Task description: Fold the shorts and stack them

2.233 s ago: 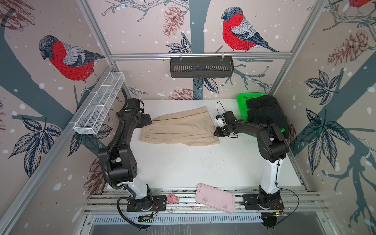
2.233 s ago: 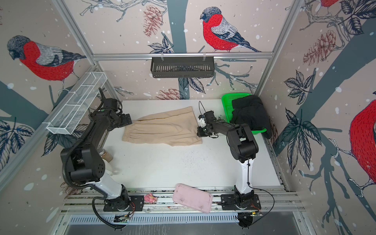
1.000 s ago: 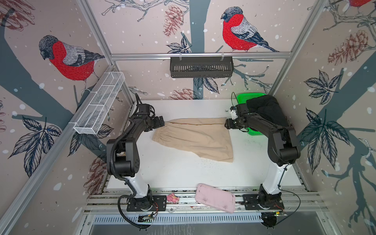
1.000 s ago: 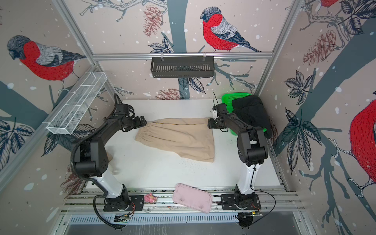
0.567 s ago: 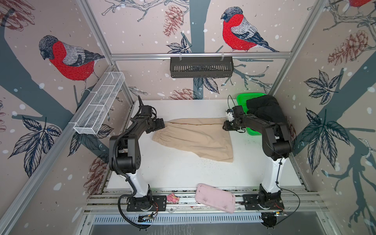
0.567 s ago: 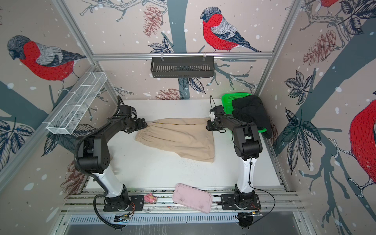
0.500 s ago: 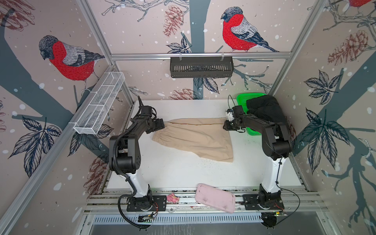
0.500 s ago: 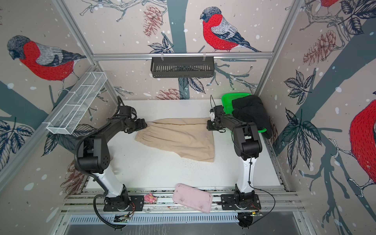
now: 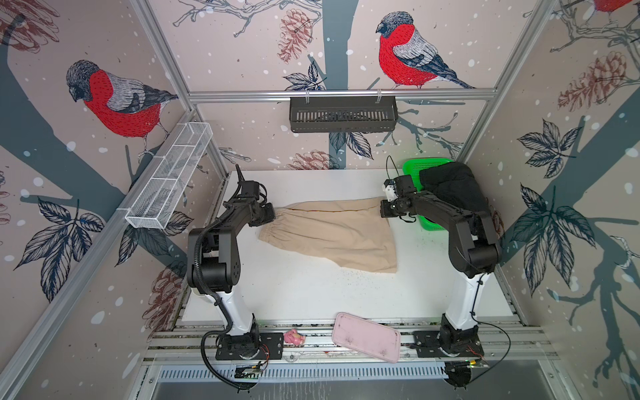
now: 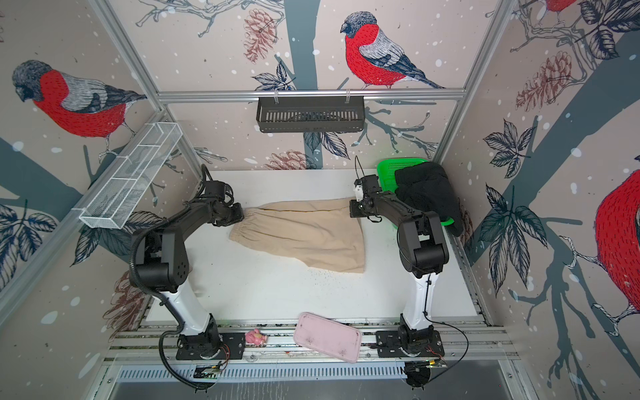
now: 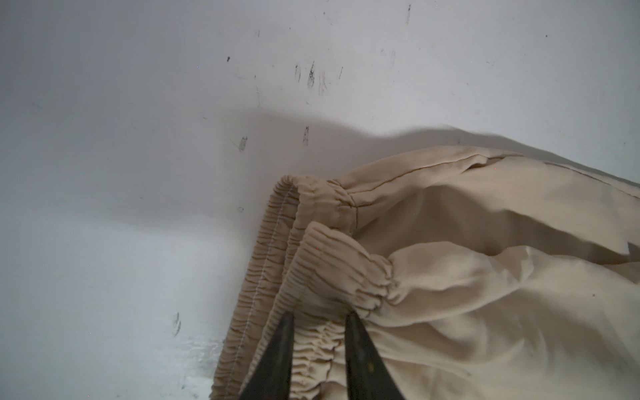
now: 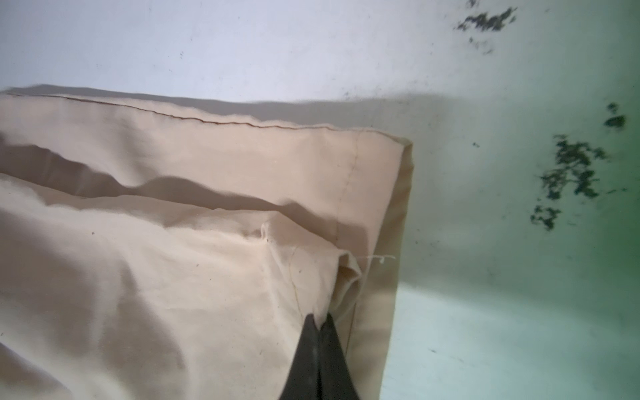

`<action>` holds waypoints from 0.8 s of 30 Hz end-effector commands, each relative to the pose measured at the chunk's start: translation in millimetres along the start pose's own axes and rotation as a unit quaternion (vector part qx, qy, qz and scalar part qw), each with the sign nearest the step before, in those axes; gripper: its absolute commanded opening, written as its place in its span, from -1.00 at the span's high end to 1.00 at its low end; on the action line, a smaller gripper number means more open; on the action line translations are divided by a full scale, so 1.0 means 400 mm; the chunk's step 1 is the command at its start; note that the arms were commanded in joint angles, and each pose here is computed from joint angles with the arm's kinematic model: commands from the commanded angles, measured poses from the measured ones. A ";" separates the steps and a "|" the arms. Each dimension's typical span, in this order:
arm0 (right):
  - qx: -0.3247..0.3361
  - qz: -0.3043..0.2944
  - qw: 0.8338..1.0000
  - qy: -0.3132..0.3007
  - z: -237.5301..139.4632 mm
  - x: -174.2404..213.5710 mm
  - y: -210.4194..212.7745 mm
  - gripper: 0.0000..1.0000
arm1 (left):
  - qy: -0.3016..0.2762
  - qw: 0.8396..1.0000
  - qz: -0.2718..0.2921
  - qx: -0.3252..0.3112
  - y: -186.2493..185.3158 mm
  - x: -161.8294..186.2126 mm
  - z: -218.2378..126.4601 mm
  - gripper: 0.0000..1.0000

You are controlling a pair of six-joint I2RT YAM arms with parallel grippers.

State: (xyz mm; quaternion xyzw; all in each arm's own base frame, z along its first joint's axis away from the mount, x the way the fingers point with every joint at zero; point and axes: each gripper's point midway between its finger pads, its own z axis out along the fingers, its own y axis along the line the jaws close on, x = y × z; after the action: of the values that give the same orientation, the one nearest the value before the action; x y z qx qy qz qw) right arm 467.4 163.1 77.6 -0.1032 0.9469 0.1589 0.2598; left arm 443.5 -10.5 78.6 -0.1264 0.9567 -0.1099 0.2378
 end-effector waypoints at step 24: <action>0.018 -0.022 0.998 -0.056 -0.091 -0.087 0.020 0.96 | -0.058 0.997 0.007 0.050 -0.046 -0.057 -0.028 -0.22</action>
State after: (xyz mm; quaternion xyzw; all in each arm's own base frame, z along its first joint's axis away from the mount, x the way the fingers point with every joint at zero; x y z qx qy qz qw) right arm 476.3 159.1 127.9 -0.1049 0.9341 0.1357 0.3131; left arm 448.2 -7.8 98.4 -0.1322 0.9450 -0.1151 0.2760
